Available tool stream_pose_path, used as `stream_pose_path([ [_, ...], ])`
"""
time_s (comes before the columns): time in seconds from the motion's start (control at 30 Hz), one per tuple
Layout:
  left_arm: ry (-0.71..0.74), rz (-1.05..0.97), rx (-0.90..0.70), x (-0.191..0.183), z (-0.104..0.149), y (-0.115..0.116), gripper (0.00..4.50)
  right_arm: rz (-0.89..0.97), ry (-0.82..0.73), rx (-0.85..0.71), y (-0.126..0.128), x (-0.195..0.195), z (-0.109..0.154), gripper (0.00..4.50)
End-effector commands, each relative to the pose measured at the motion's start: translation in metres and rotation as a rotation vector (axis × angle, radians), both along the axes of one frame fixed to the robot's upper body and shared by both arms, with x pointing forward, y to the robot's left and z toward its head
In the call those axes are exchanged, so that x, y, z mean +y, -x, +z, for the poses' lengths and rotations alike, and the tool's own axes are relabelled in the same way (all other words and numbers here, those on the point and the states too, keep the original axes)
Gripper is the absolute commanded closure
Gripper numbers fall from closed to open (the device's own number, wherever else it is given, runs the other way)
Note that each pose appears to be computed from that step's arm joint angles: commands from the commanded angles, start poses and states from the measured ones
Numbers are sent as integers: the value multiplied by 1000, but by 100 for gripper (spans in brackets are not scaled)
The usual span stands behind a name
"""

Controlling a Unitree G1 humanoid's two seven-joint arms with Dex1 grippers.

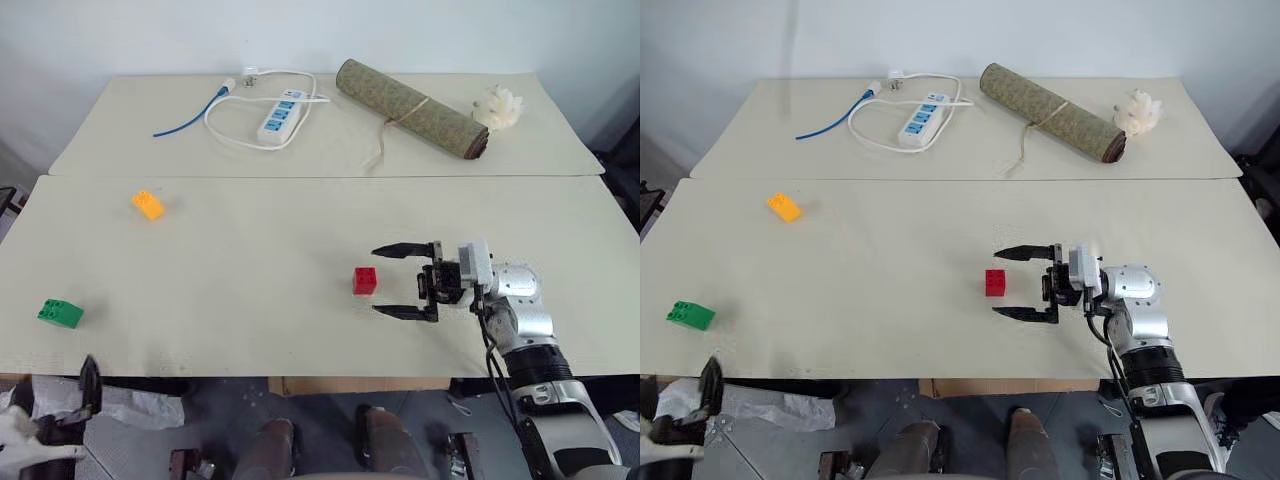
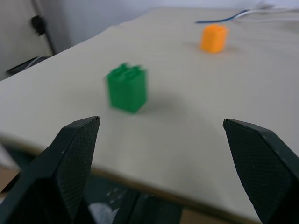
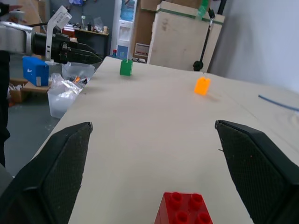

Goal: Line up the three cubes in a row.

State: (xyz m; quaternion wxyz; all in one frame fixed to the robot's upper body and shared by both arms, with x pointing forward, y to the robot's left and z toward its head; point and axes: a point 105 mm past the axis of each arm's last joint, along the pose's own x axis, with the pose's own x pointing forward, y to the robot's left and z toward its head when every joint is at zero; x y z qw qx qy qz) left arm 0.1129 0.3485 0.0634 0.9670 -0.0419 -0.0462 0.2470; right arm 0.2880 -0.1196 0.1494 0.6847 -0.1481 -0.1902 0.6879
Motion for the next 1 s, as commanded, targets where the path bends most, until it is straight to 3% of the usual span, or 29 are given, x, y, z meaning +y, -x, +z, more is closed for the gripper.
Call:
stream_pose_path([
  [0.03, 50, 140, -2, 17, -10, 33, 0, 76, 13, -87, 12, 0, -1, 7],
  [0.13, 49, 144, -45, 24, -3, 29, 0, 80, 14, -88, 11, 2, -2, 7],
  [0.53, -150, -95, -29, 53, 51, -33, 0, 116, 2, -66, 14, 13, 4, 7],
  [0.9, -102, -248, 130, 68, 33, -68, 0, 108, -9, -55, 15, 17, 9, 7],
  [1.0, -116, -287, 131, 68, 36, -90, 0, 96, -12, -48, 17, 16, 9, 7],
])
